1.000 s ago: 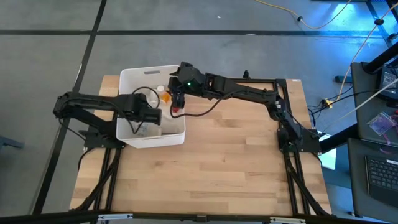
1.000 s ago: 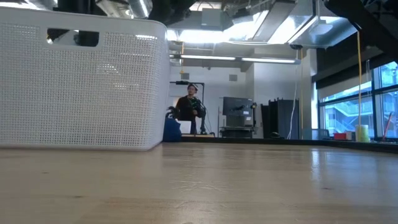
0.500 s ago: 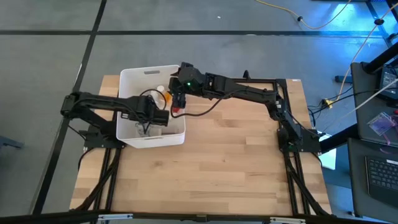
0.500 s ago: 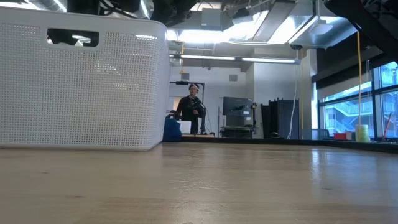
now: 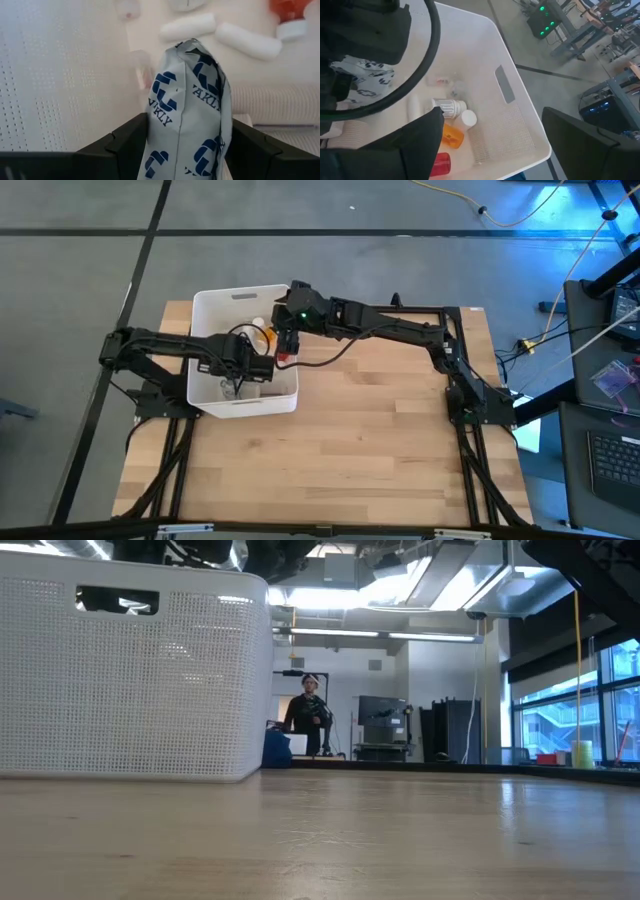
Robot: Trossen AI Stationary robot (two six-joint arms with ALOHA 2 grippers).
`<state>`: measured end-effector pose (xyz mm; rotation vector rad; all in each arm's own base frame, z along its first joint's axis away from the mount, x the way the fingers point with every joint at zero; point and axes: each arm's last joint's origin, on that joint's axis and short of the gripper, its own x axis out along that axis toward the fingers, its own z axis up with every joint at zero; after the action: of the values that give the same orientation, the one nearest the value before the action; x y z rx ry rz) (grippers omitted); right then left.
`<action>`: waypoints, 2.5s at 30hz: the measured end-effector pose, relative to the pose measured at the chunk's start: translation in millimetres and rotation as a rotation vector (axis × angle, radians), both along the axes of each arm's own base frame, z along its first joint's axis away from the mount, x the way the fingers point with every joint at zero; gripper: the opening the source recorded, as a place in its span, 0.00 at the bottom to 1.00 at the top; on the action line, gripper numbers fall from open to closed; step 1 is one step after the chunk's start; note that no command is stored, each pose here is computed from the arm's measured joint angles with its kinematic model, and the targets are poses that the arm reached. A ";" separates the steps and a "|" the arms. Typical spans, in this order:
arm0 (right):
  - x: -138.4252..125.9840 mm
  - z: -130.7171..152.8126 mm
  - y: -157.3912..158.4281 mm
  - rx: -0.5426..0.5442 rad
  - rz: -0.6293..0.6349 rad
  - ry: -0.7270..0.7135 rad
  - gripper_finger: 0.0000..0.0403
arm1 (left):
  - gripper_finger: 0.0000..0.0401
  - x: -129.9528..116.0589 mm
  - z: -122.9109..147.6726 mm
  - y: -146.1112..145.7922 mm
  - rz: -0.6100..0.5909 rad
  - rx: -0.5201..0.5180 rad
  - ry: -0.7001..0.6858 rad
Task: Pick & place medical supplies in basket/bin
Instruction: Put the mailer bag into the white bin, then return to Home Position
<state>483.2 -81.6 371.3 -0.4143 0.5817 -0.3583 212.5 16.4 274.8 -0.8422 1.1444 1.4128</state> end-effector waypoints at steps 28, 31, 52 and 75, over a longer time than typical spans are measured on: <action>0.1 0.2 0.4 -0.001 0.001 -0.001 0.84 | 0.67 5.5 -0.6 0.4 -0.076 -0.001 -0.035; 0.1 0.2 0.4 -0.001 0.001 -0.001 0.84 | 0.70 5.9 -0.9 -0.3 -0.081 -0.029 -0.039; -3.8 3.1 1.1 -0.001 0.003 0.014 0.84 | 0.77 20.2 46.8 2.5 -0.202 -0.046 -0.213; -136.5 95.8 60.7 0.334 -0.111 0.021 0.84 | 0.77 -86.4 173.8 -11.9 -0.677 0.492 -0.502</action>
<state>346.7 -20.9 467.1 -0.0646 0.6735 -0.3558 126.1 4.5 448.6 -0.3608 0.5647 0.7908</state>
